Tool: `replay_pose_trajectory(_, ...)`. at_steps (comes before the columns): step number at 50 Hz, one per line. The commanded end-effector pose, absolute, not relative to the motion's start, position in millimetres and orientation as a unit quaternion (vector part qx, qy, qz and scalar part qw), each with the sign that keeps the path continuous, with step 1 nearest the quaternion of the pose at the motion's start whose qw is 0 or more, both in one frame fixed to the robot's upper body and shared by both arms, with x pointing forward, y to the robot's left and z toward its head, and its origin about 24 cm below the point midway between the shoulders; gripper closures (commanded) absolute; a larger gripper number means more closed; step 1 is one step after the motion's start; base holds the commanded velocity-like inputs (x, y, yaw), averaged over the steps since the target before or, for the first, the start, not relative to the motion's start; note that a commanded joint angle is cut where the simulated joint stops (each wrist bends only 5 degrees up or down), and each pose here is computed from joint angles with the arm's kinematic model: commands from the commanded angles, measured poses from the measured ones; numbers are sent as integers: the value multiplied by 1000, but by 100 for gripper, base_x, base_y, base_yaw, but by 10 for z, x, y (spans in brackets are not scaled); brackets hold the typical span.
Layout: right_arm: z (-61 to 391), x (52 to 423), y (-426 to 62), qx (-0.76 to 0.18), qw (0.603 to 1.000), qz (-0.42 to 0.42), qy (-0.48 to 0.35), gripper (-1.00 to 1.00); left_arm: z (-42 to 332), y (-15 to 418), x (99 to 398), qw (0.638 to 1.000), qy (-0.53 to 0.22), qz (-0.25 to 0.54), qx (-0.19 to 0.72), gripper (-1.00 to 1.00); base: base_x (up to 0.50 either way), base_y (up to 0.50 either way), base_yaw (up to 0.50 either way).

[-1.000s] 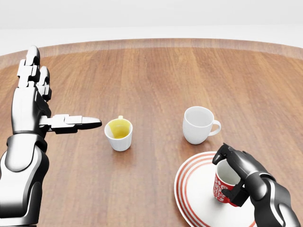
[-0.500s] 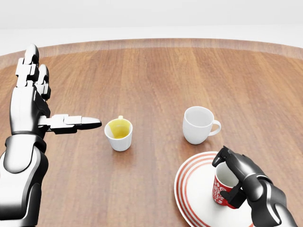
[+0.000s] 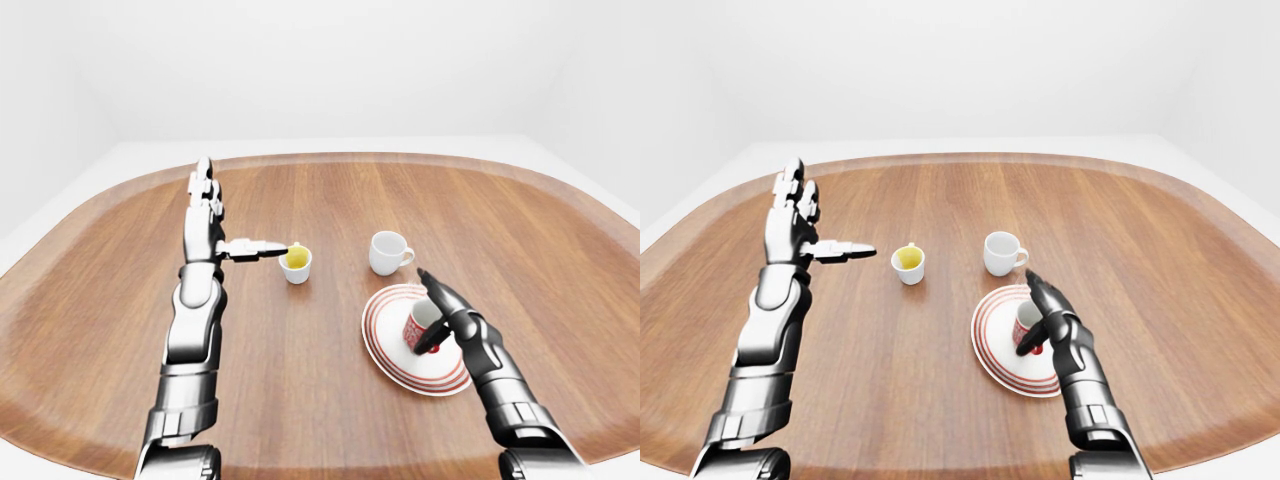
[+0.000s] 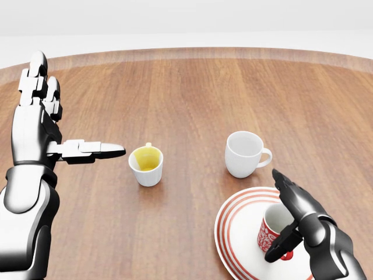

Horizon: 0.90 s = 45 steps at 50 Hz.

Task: Pick up the red mug and put it on the plate

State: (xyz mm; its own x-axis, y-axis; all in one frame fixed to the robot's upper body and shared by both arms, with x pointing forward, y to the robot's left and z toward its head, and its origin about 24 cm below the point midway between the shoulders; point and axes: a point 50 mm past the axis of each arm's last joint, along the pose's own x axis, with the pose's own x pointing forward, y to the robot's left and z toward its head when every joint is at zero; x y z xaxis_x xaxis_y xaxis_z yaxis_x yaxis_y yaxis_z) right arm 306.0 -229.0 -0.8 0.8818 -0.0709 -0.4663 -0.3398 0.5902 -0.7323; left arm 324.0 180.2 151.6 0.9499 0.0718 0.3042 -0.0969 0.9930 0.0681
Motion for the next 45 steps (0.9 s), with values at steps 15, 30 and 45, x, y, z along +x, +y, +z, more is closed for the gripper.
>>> replay_pose_trajectory(15, 279, 3116, -2222, -466, 861, 94, 182, -100, 1539, 1793, 3243, 986, -156, 42, 42, -100, 0, 0, 0)
replay_pose_trajectory(30, 814, 3181, -2125, -519, 838, 118, 118, -100, 1573, 1796, 3235, 985, -164, 42, 42, -100, 0, 0, 0)
replay_pose_trajectory(45, 1258, 3149, -2052, -575, 803, 132, 86, -100, 1633, 1778, 3231, 983, -175, 39, 44, -100, 0, 0, 0)
